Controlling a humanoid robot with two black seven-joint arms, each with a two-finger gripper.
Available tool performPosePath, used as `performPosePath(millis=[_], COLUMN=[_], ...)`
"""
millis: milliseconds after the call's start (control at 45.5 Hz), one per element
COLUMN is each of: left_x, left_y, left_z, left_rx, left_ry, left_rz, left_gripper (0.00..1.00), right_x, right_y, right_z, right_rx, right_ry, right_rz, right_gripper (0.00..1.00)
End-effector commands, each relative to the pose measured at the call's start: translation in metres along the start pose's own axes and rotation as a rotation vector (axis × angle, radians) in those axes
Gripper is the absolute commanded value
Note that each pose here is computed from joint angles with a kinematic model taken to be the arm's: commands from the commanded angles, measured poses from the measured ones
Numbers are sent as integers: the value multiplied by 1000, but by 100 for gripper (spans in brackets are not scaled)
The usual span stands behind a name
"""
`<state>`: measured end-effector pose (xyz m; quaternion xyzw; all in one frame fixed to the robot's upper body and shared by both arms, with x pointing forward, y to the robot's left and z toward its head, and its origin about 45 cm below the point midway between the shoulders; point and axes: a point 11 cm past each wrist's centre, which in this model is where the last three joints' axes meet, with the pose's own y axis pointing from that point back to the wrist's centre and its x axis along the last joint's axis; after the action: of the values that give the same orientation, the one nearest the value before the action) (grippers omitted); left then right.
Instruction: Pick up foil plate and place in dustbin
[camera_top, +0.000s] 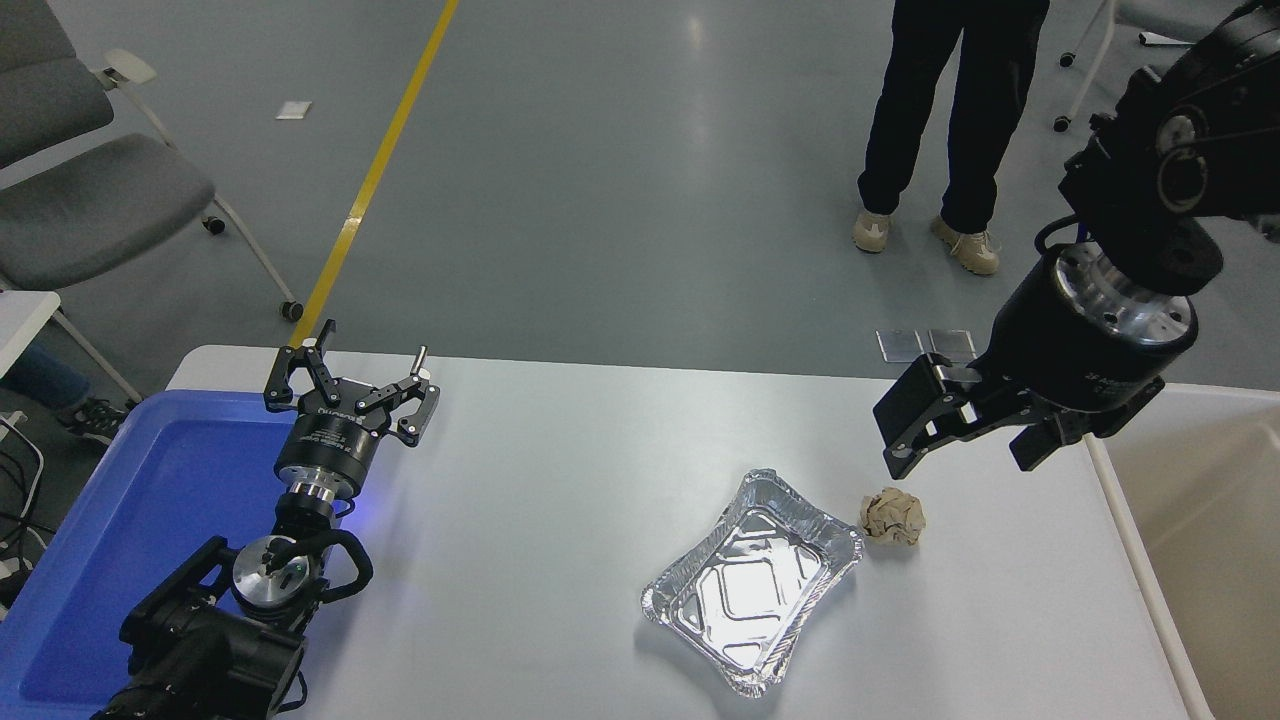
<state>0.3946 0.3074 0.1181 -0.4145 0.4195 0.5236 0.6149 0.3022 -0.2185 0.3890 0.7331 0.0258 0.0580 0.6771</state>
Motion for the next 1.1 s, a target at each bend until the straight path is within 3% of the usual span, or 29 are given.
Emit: performPosePath(millis=[0,747,1077], left_x=[0,0,0], left_y=[0,0,0], left_z=[0,1,1], left_rx=[-1,-1,-1], left_ry=[1,0,0], left_rz=[-1,0,0], left_gripper=[99,99,99], right_x=[-1,20,26], right_y=[-3,-23,-83], right_z=[1,0,10], right_rx=[6,36,72], right_ry=[-5,2,-39], right_rz=[-8,19,77], right_gripper=[100,100,100])
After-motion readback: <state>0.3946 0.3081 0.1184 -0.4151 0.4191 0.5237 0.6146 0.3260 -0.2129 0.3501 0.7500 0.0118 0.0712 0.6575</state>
